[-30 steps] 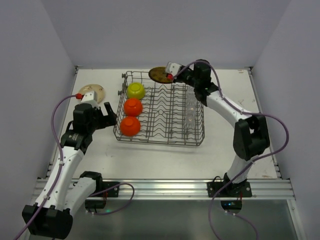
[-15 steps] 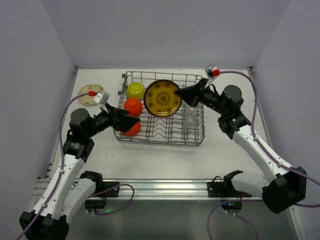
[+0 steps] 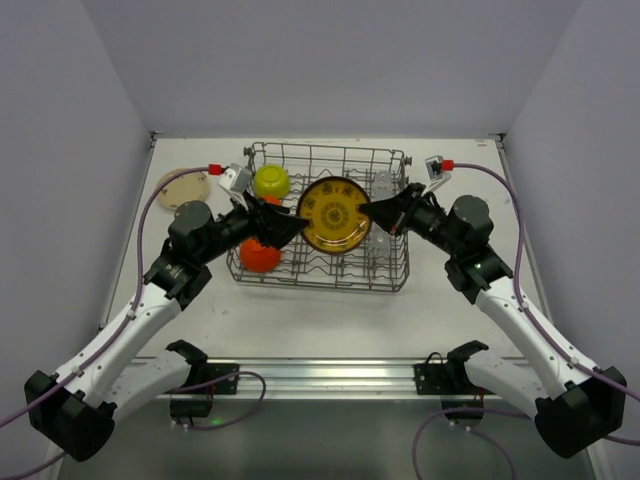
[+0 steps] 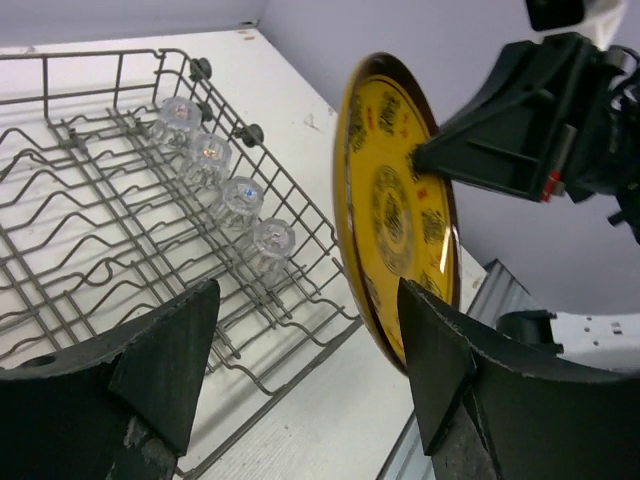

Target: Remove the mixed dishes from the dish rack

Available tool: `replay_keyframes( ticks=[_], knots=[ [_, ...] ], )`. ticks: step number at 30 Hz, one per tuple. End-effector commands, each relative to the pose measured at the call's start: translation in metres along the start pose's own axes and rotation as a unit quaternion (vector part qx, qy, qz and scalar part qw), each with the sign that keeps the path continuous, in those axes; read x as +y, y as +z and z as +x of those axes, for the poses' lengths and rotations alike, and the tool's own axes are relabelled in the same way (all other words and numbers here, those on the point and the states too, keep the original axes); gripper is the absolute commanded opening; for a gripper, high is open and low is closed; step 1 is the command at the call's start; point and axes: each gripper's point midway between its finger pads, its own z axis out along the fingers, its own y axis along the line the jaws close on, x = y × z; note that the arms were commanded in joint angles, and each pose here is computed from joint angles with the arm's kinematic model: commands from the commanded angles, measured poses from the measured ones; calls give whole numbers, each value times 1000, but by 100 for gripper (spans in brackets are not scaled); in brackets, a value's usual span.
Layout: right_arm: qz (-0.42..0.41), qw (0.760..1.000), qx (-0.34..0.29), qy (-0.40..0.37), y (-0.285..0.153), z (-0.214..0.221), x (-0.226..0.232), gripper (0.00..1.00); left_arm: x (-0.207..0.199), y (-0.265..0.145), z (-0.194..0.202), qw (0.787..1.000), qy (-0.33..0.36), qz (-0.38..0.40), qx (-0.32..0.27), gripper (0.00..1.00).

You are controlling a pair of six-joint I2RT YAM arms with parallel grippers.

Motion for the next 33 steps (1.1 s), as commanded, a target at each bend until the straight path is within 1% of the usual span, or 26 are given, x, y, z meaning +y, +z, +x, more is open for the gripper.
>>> replay_keyframes(
  ticks=[1, 4, 5, 6, 7, 9, 10, 20, 22, 23, 24, 26, 27, 29, 30, 31, 32, 33],
  knots=[
    [-20, 1000, -20, 2, -4, -7, 15, 0, 17, 8, -29, 995, 26, -94, -36, 75],
    [-21, 1000, -18, -2, -6, -5, 16, 0, 12, 14, -31, 995, 21, -92, -36, 63],
    [-22, 1000, -18, -3, -6, -5, 17, 0, 8, 16, -31, 995, 20, -87, -36, 51],
    [-25, 999, -19, -3, -7, -5, 18, 0, 8, 19, -30, 995, 19, -87, -34, 42],
    [-27, 999, -21, -4, -8, -5, 19, 0, 7, 20, -31, 995, 18, -87, -35, 25],
    [-29, 999, -22, -1, -8, -5, 20, 0, 8, 24, -29, 995, 16, -90, -32, 7],
    [-31, 999, -23, 0, -8, -5, 21, 0, 10, 25, -28, 995, 16, -96, -33, 0],
    [-70, 997, -16, 5, -9, 0, 37, 0, 19, 33, -15, 993, 20, -112, -15, 0],
    [-72, 997, -19, 2, -9, -1, 38, 24, 22, 33, -16, 992, 22, -120, -17, 0],
    [-72, 997, -20, 4, -10, -1, 38, 32, 22, 32, -16, 992, 23, -122, -19, 0],
    [-75, 997, -19, 3, -9, 0, 38, 45, 23, 31, -15, 992, 22, -125, -20, 0],
    [-76, 997, -18, 8, -8, 0, 38, 63, 24, 28, -19, 990, 18, -134, -31, 0],
    [-71, 997, -17, 12, -7, 1, 36, 77, 25, 27, -20, 990, 14, -137, -35, 0],
    [-67, 997, -17, 14, -6, 1, 34, 91, 26, 25, -23, 988, 5, -146, -45, 0],
    [-62, 998, -15, 18, -5, 3, 31, 99, 32, 22, -27, 985, 2, -164, -57, 0],
    [-50, 998, -21, 18, -5, 1, 27, 99, 34, 20, -32, 982, -8, -175, -69, 0],
    [-34, 999, -27, 18, -5, -1, 21, 99, 43, 14, -29, 977, -19, -204, -63, 0],
    [2, 999, -21, 26, -6, 2, 10, 99, 55, 9, -34, 967, -24, -243, -76, 0]
  ],
)
